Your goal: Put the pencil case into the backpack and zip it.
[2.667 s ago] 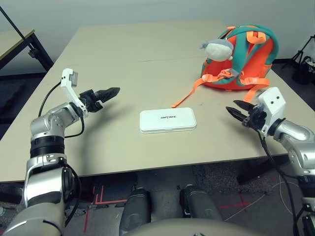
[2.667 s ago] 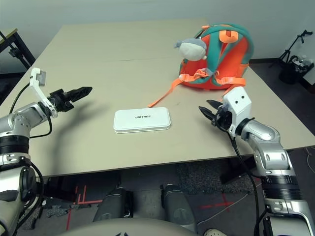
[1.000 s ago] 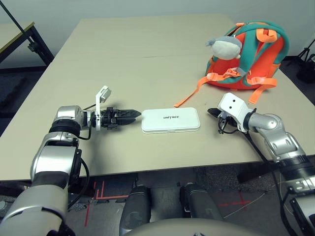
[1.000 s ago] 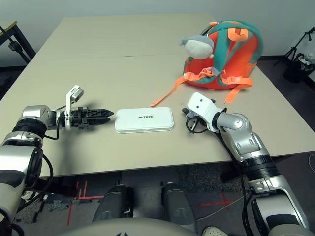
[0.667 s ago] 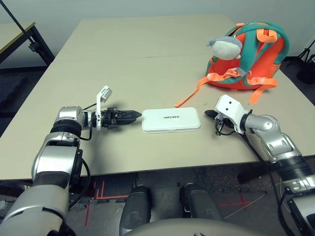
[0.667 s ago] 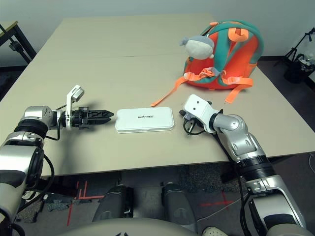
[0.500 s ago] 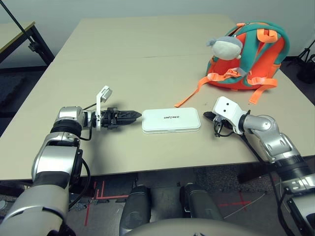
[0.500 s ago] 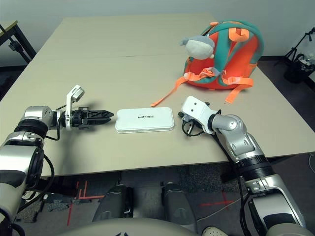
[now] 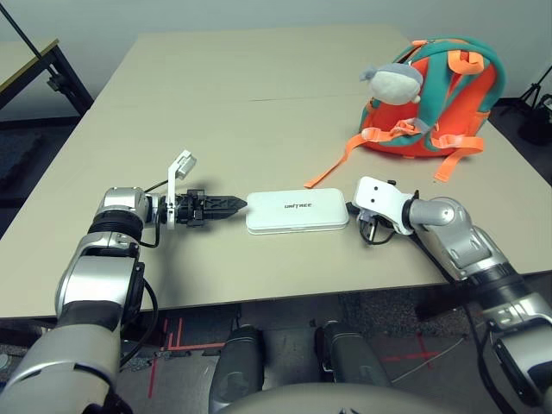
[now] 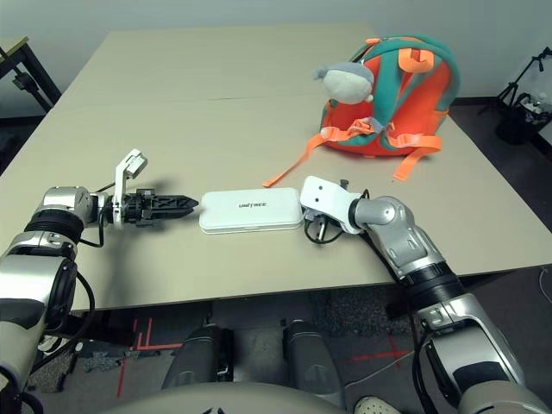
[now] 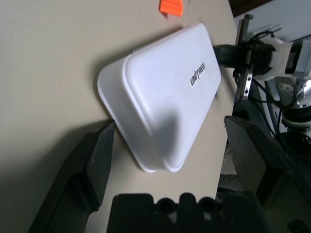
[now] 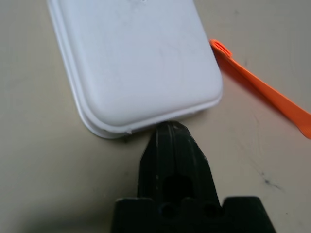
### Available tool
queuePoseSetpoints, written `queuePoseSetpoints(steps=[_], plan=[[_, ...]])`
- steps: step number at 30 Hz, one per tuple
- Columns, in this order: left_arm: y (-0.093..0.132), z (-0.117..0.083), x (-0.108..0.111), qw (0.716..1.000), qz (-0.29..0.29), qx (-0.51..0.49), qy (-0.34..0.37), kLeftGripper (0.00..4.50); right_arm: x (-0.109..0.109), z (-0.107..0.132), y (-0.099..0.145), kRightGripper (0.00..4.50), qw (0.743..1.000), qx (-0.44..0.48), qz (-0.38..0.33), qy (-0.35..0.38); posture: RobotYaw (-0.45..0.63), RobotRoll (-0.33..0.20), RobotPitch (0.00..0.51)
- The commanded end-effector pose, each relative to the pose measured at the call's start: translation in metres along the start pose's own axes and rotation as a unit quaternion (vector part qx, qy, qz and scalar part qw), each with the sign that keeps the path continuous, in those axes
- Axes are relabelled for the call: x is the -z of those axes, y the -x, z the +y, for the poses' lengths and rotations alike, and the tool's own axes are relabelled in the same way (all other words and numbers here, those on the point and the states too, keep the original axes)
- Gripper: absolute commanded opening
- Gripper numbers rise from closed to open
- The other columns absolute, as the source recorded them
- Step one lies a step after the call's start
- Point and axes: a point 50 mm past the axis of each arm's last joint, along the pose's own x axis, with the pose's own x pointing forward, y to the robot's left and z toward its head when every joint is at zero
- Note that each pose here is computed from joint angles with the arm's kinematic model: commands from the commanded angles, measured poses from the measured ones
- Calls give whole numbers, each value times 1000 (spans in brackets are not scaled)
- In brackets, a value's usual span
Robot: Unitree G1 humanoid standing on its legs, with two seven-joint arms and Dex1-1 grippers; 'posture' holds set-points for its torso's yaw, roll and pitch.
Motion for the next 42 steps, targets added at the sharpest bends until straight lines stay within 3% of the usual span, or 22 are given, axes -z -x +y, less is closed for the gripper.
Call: queuePoseSetpoints(steps=[1, 25, 42], plan=[[-7, 3, 6, 1000, 21, -6, 8, 4500, -30, 9, -20, 30, 998, -44, -46, 23, -152, 0, 70], [-8, 4, 8, 999, 41, -14, 13, 4500, -65, 20, -46, 30, 990, -103, -73, 67, -142, 0, 79], [-5, 4, 8, 1000, 21, 2, 4, 4500, -59, 6, -43, 30, 991, -92, -56, 81, -140, 0, 74]])
